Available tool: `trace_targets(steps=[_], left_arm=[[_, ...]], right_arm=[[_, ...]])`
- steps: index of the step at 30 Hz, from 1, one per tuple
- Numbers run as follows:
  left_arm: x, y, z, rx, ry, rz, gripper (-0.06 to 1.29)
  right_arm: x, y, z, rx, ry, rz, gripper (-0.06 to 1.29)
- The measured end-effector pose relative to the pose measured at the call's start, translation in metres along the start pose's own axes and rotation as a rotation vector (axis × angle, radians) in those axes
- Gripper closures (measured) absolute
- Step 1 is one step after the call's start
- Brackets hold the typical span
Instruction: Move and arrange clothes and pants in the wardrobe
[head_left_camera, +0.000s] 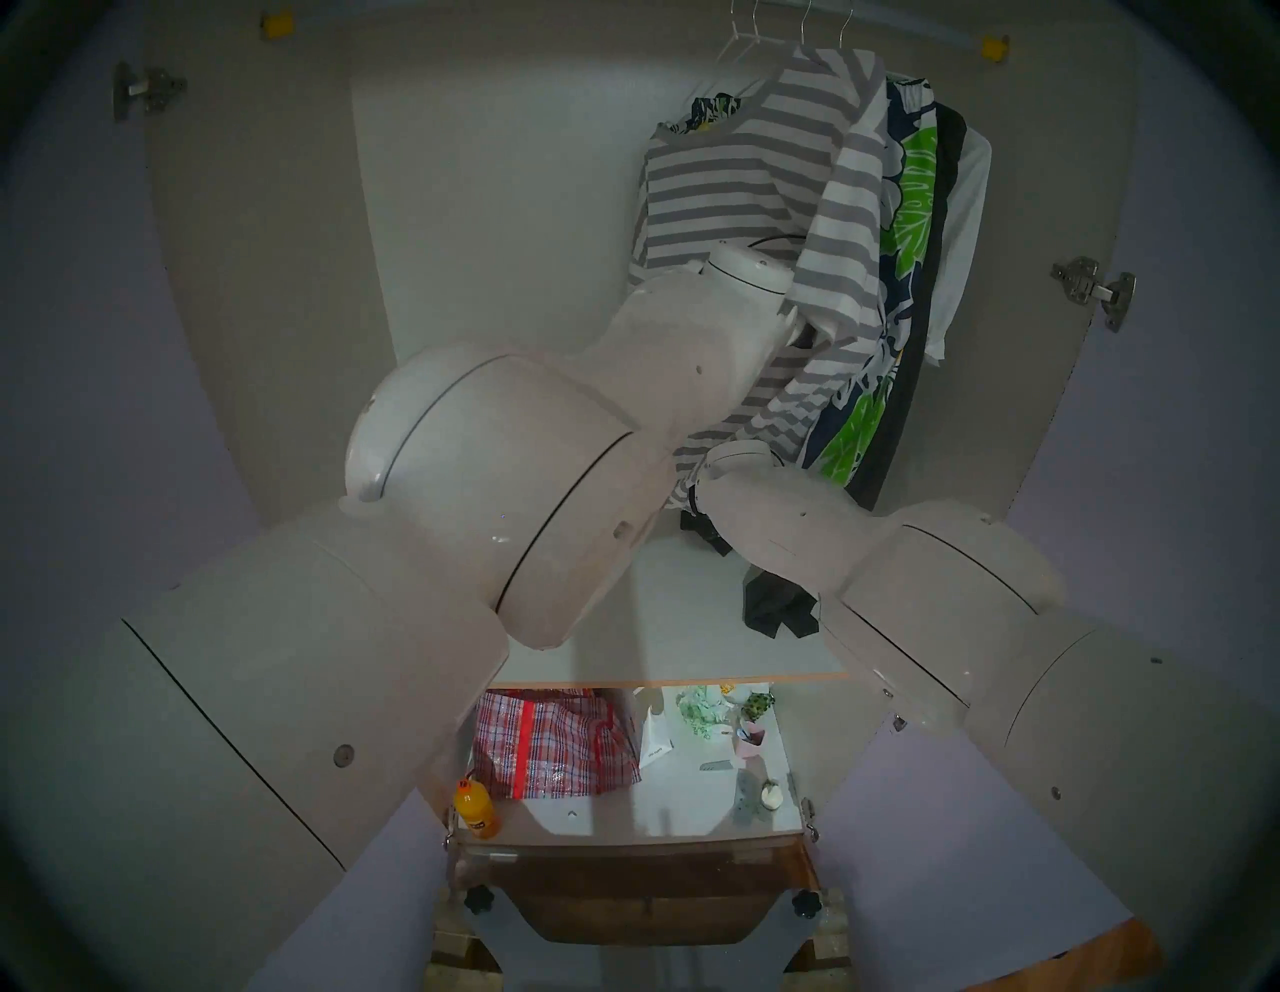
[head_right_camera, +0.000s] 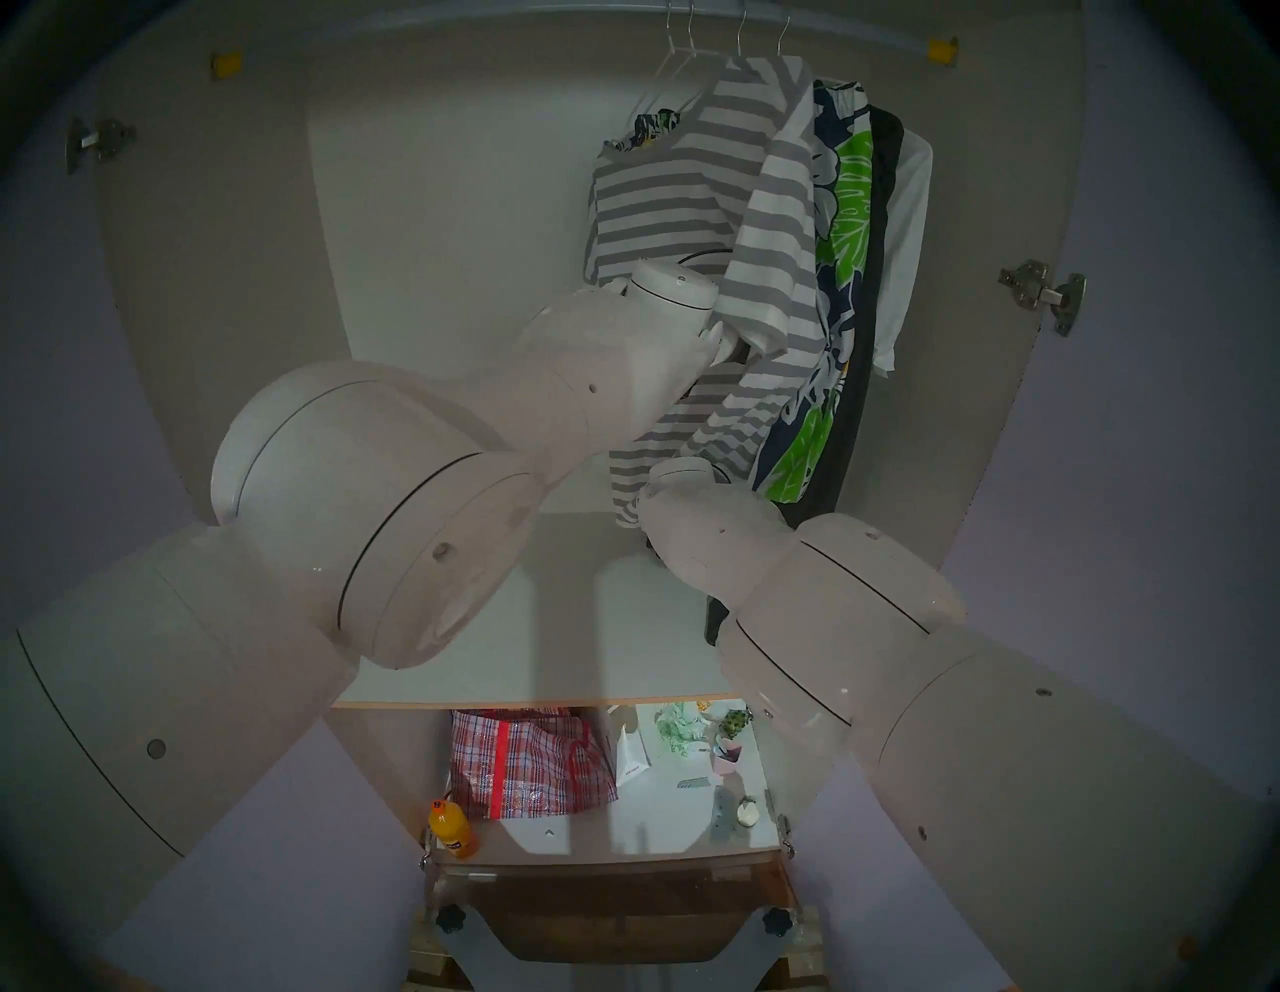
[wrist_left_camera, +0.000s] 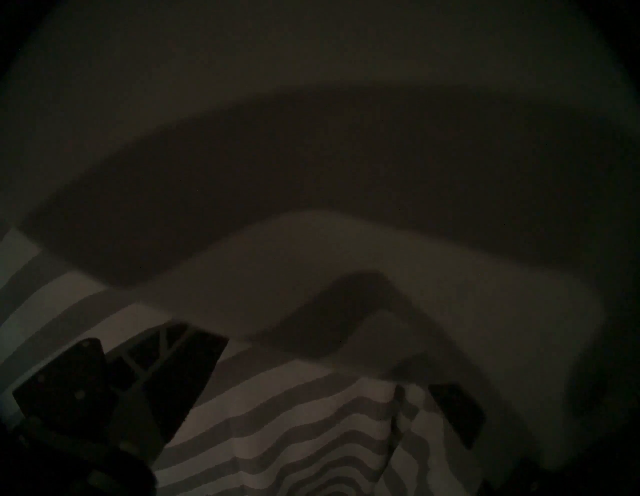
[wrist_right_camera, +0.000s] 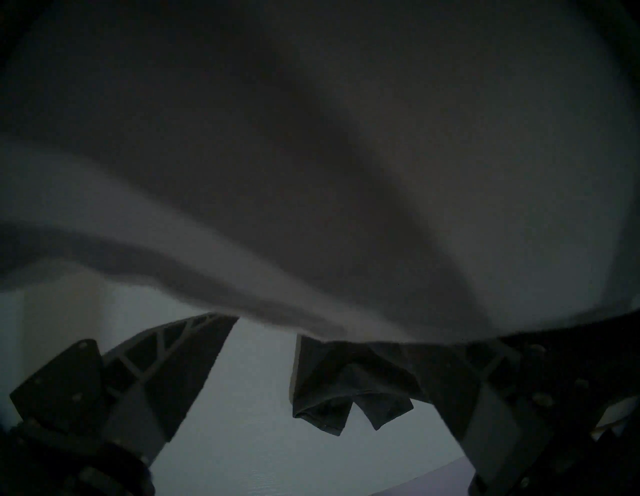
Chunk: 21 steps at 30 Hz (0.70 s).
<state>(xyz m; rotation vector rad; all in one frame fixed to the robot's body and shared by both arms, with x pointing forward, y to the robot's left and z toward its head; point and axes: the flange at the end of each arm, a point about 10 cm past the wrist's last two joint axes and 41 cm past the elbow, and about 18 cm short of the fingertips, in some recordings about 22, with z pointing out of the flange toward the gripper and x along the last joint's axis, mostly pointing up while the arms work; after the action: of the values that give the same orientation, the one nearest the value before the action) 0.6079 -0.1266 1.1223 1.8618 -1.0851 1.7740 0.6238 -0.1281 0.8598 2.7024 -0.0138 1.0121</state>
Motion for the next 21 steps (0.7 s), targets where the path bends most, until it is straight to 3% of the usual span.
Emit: trace_targets(steps=[21], left_arm=[[0.003,0.025,0.004,-0.115,0.013,0.025,0.0]], right_arm=[[-0.003,-0.001,0.001,0.001,-0.004,-0.001,0.03]])
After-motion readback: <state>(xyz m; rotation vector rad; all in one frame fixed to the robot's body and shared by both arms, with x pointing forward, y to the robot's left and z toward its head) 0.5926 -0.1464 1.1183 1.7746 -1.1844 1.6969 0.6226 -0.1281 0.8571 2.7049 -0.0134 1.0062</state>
